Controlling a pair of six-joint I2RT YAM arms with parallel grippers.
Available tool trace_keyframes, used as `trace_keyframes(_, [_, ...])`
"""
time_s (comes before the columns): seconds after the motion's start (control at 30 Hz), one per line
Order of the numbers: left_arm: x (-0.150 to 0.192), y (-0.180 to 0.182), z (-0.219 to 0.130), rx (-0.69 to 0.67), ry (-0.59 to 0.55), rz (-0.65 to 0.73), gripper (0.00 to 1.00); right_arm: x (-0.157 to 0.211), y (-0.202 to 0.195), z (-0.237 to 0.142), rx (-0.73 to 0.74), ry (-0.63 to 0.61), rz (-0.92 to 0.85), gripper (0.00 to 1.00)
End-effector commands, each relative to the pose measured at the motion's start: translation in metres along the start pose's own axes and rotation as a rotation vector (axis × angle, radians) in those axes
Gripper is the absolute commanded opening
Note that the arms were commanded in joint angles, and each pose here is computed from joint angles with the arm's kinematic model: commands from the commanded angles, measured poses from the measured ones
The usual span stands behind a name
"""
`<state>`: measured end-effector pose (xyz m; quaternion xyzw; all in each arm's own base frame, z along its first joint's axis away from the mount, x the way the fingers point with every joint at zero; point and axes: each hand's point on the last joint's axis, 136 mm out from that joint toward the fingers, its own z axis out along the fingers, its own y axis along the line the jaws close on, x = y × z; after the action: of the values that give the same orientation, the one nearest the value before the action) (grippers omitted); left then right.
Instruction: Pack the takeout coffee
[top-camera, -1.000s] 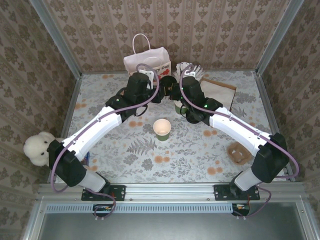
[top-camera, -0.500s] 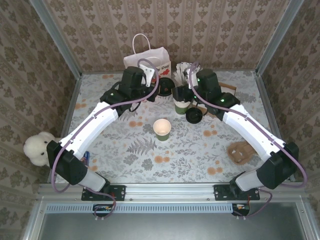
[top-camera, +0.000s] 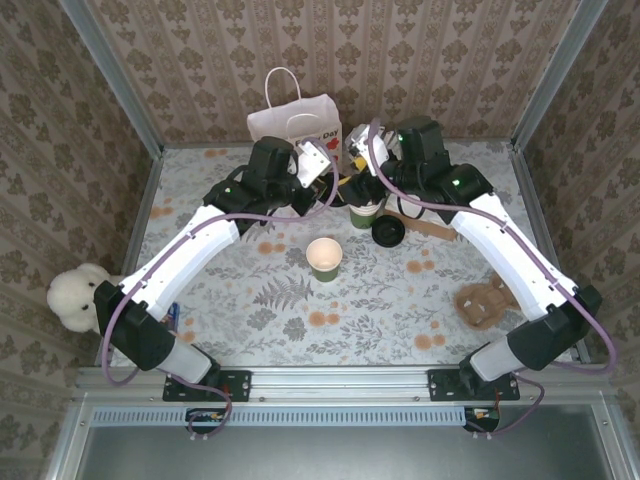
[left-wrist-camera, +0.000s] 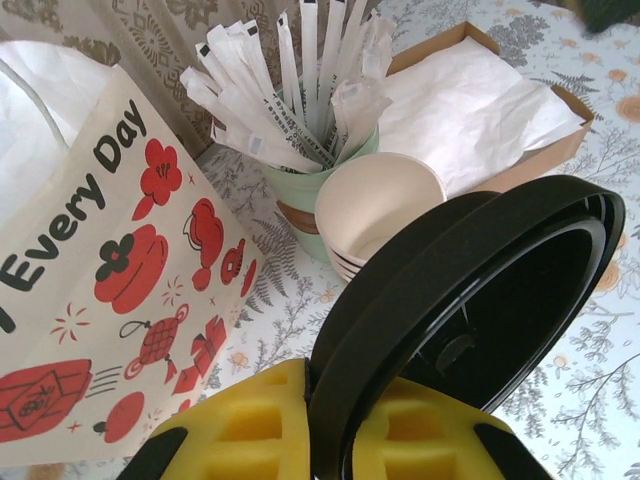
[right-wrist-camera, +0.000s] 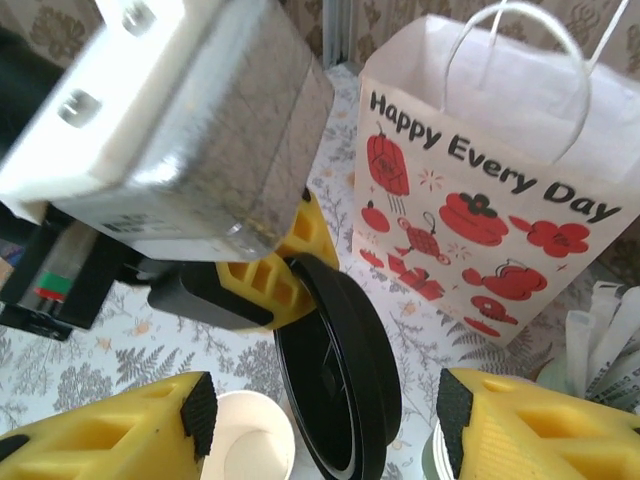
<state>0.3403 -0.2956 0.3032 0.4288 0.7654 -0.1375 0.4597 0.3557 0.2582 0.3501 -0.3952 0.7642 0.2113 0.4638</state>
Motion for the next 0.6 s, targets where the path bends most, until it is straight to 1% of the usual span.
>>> trace_keyframes(0.0, [-0.028, 0.002, -0.022, -0.011, -0.091, 0.090, 0.00, 0.005, 0.010, -0.002, -0.055, 0.042, -0.023, 0.63])
trace_keyframes(0.13, [-0.030, -0.004, -0.023, 0.022, -0.103, 0.096, 0.00, 0.012, 0.008, 0.003, -0.065, 0.081, -0.031, 0.62])
trace_keyframes(0.23, [-0.033, -0.011, -0.024, 0.061, -0.116, 0.099, 0.00, 0.014, 0.005, 0.007, -0.057, 0.093, -0.038, 0.59])
trace_keyframes(0.33, [-0.035, -0.015, -0.026, 0.084, -0.126, 0.100, 0.00, 0.009, -0.002, 0.010, -0.031, 0.092, -0.039, 0.51])
trace_keyframes(0.5, [-0.038, -0.022, -0.031, 0.127, -0.149, 0.096, 0.00, 0.008, -0.006, 0.014, -0.021, 0.096, -0.047, 0.43])
trace_keyframes(0.57, [-0.039, -0.025, -0.033, 0.148, -0.154, 0.094, 0.00, 0.007, -0.007, 0.015, -0.020, 0.089, -0.046, 0.39])
